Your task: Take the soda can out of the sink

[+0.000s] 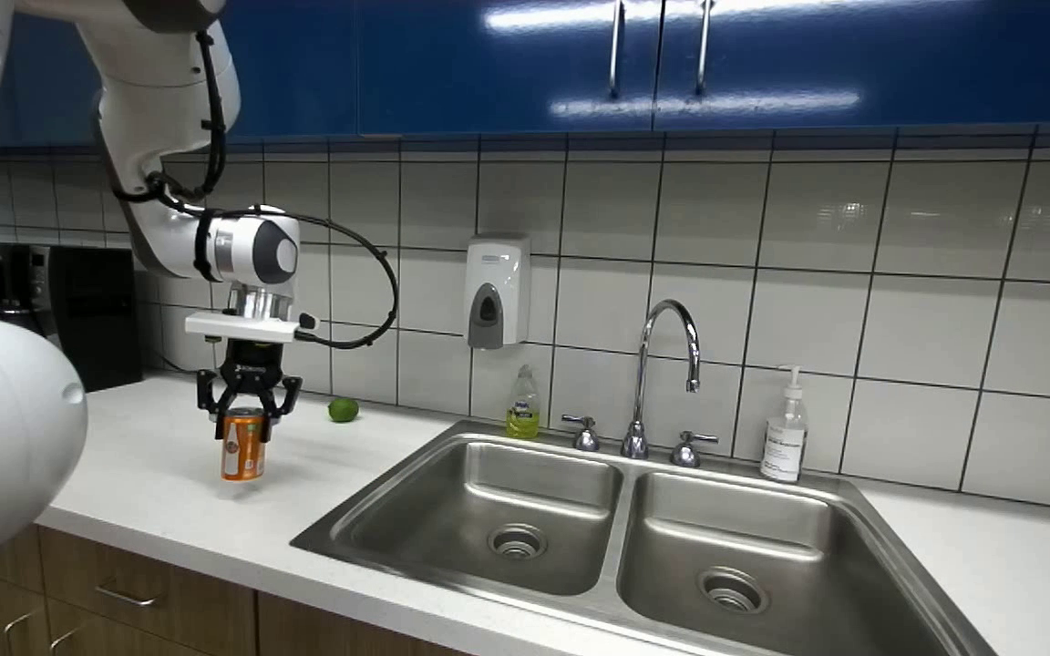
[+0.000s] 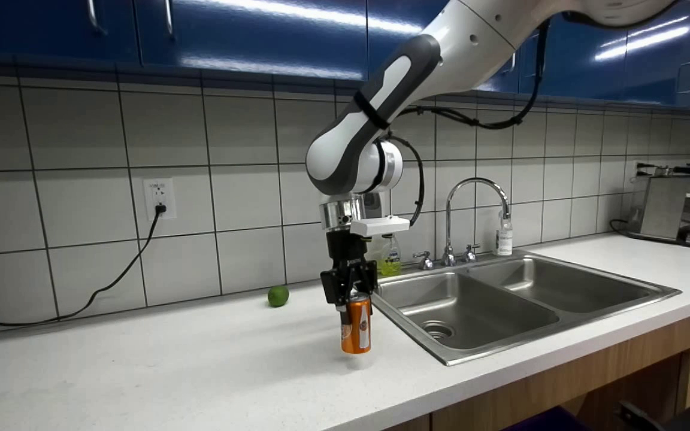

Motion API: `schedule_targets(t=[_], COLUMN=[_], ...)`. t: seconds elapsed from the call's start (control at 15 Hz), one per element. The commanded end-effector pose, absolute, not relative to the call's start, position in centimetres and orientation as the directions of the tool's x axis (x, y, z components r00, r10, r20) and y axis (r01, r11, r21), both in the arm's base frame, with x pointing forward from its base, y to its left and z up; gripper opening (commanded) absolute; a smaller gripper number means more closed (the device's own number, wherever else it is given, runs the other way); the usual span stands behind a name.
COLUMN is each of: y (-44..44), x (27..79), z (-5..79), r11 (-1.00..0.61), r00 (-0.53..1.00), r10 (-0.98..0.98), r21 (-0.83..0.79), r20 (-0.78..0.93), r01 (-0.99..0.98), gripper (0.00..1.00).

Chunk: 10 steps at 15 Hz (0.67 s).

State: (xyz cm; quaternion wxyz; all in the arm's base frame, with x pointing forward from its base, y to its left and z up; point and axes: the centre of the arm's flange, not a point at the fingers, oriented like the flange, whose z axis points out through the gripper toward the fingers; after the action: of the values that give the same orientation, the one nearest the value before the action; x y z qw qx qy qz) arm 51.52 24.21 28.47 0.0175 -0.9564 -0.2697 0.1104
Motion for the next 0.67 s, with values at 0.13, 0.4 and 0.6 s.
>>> schedule_targets(t=[0.13,0.4,0.6], y=[25.4,25.5,25.4], x=[53.8,54.0,53.8], z=[27.2,26.0,25.9], r11=[-0.859,-0.860,-0.862], r00=[0.826,0.823,0.825], r10=[0.508,0.506,0.501], r21=[-0.071,-0.071,-0.069], r20=[-0.244,-0.258,-0.263], r01=[0.507,0.506,0.502], gripper=[0.38,0.38,0.71])
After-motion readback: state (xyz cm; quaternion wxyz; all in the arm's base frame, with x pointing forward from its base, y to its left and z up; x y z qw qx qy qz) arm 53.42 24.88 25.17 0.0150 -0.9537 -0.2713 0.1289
